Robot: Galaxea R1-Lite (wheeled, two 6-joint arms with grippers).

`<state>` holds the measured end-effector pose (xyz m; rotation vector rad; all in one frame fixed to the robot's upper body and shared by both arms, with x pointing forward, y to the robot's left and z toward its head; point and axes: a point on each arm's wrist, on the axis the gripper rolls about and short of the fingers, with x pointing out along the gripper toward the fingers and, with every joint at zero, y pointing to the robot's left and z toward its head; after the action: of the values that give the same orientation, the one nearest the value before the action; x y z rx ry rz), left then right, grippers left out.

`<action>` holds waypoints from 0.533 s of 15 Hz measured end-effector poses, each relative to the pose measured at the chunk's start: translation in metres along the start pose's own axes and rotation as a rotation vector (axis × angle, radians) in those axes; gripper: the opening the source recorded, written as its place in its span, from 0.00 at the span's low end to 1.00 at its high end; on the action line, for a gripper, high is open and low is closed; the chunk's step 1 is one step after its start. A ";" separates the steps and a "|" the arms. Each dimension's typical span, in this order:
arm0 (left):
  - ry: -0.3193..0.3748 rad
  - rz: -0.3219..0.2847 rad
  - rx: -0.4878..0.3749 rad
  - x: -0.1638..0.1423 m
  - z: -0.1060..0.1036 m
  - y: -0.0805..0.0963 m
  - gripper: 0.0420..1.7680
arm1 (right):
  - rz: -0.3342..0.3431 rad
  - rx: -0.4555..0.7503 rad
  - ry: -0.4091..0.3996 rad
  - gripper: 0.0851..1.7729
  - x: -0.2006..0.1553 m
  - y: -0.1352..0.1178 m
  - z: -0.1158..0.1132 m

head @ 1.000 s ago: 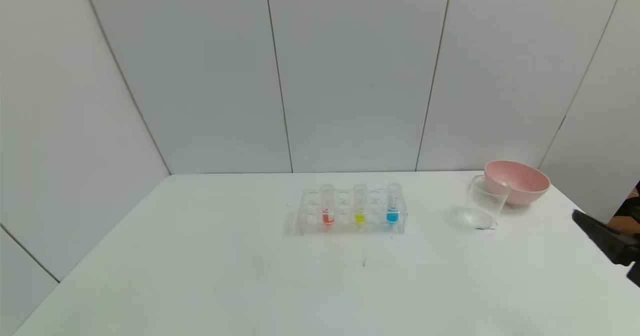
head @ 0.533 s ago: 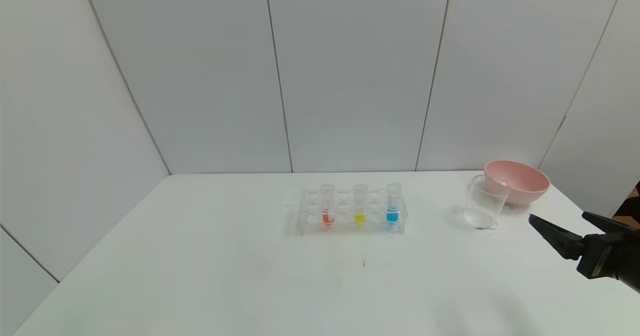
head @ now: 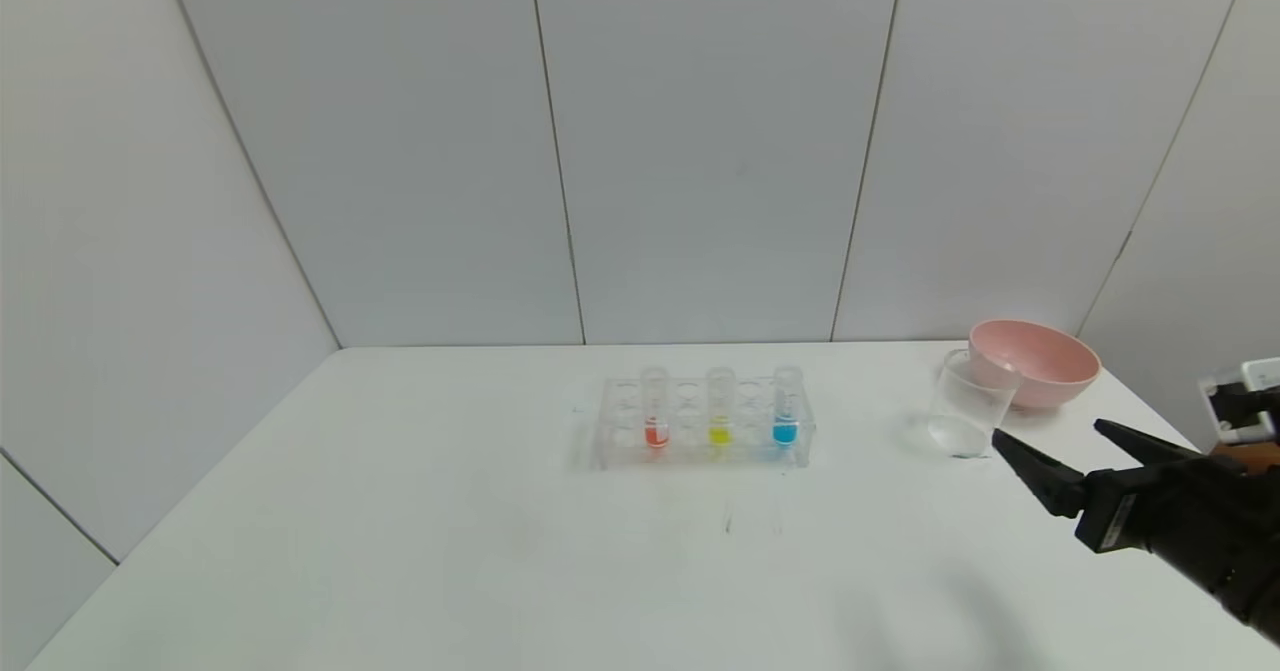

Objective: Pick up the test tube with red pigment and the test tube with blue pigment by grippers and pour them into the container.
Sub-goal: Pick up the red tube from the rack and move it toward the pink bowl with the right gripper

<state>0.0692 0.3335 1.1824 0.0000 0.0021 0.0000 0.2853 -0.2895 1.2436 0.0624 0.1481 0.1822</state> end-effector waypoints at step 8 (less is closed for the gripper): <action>0.000 0.000 0.000 0.000 0.000 0.000 1.00 | 0.082 -0.005 0.067 0.96 -0.001 0.097 -0.028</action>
<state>0.0692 0.3335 1.1824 0.0000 0.0017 0.0000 0.2634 -0.1927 1.2233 0.0571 0.2120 0.2667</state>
